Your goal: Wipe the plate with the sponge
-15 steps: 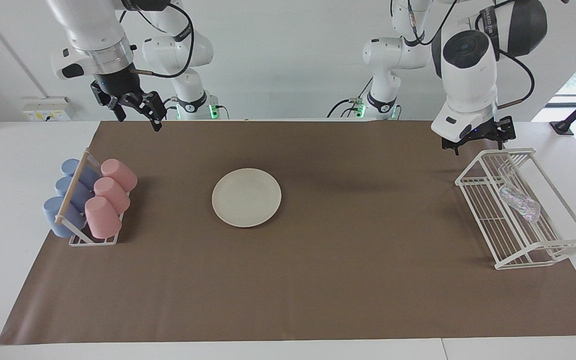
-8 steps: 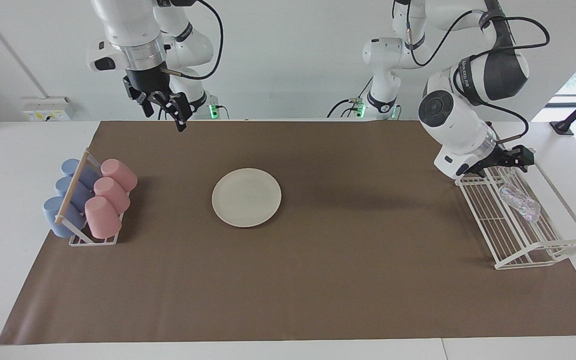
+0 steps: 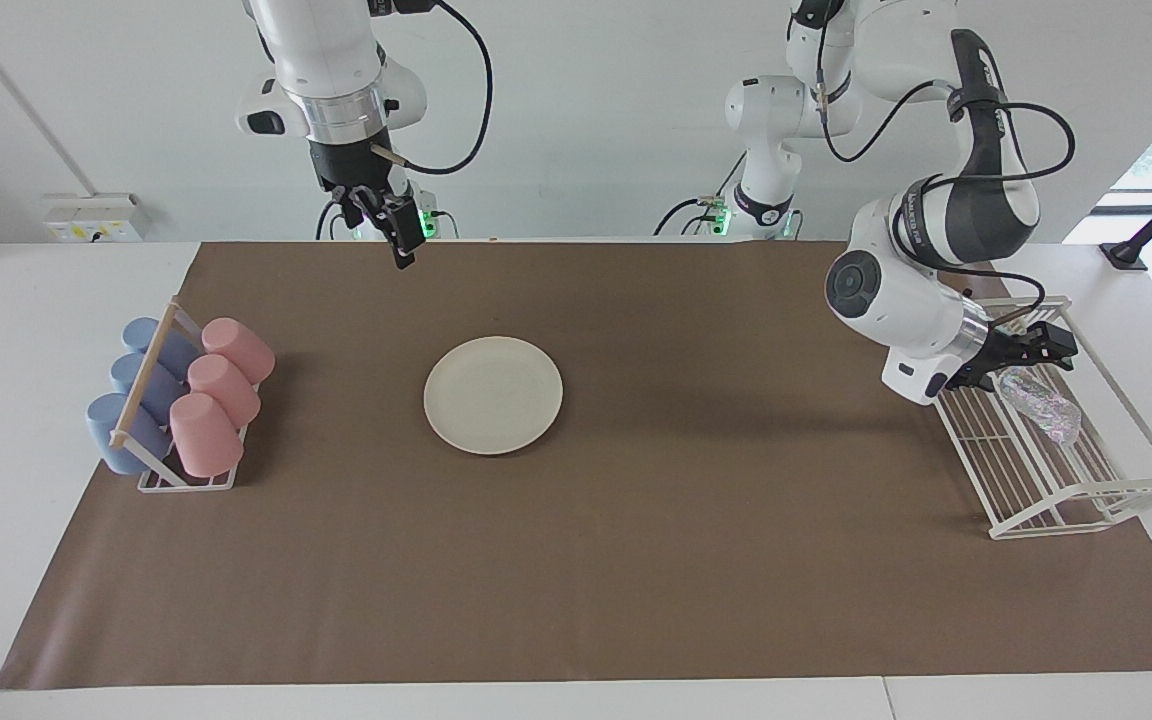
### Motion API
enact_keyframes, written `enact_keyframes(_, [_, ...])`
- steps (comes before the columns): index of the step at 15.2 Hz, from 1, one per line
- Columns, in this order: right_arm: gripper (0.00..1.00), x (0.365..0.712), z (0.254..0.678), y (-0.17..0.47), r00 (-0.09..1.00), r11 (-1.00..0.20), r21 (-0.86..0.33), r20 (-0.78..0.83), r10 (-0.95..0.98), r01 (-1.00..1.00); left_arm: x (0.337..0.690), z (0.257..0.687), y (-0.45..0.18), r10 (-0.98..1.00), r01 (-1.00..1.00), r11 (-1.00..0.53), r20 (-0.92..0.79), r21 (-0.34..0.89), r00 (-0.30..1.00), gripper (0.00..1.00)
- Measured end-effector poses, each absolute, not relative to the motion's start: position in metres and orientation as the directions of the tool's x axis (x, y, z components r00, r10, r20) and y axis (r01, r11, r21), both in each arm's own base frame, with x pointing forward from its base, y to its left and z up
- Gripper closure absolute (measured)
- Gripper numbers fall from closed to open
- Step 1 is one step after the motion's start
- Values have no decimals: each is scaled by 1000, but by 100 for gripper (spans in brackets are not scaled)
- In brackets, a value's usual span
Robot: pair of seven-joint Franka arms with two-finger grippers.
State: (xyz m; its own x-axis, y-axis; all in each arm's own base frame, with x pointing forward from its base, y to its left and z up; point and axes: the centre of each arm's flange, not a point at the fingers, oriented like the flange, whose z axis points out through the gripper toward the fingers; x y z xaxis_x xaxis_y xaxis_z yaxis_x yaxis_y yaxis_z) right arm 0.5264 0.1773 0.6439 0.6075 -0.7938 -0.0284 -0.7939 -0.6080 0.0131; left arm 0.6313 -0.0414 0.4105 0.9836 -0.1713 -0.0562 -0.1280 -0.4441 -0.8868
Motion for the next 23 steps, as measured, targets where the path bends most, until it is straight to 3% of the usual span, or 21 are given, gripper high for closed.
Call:
enact_keyframes(8, [0,511,638,225,514,-515,17,-37,-857,-857,638,397,-30,-98,49,-465,106,-884,990,0])
enact_keyframes(13, [0,504,634,240,498,-499,28,-38,-866,-866,637,387,-41,-161,27,-509,126,-860,979,0])
enact_keyframes(23, [0,500,630,254,469,-471,16,-74,-880,-882,598,386,-28,-175,-35,-493,60,-869,983,0])
